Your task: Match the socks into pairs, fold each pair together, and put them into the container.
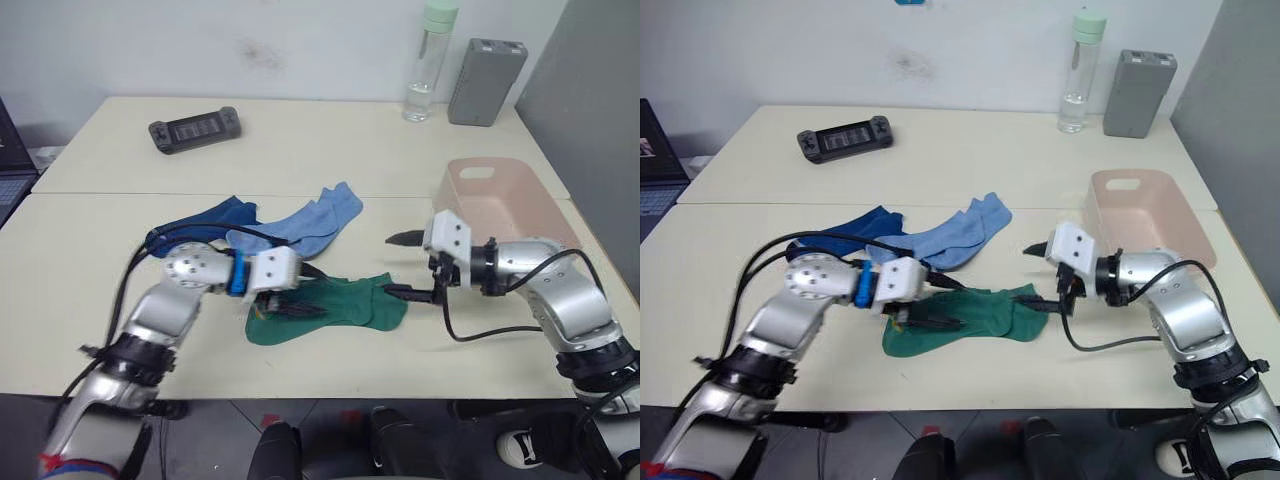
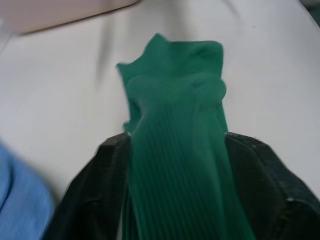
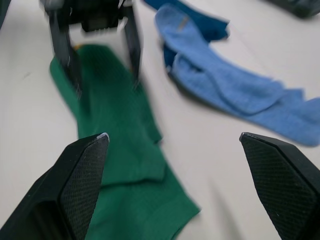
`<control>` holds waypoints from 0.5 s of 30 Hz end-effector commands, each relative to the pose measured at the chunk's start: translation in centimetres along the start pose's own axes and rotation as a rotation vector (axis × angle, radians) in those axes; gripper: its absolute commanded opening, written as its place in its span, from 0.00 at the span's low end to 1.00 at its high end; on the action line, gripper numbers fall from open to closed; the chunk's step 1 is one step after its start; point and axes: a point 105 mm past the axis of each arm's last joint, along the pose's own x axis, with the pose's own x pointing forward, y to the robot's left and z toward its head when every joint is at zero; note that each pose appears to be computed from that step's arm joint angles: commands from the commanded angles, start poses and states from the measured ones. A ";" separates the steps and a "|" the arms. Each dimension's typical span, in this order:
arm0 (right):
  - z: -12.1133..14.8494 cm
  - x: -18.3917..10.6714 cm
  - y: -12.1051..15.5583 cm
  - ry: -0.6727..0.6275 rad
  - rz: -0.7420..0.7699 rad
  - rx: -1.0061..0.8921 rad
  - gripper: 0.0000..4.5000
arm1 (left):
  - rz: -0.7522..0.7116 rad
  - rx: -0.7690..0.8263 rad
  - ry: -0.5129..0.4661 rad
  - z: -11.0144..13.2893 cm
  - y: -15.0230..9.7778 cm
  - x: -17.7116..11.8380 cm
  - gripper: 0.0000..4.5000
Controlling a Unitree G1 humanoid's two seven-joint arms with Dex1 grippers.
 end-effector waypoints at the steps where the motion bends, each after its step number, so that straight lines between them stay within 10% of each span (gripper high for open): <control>1: 0.9 0.7 0.2 -0.020 0.011 -0.036 1.00 | 0.158 -0.136 -0.035 0.1 -0.2 -3.3 0.94; 15: -0.9 3.0 -0.7 0.082 0.012 0.054 1.00 | 0.465 -0.572 0.043 -5.2 -3.0 -7.7 1.00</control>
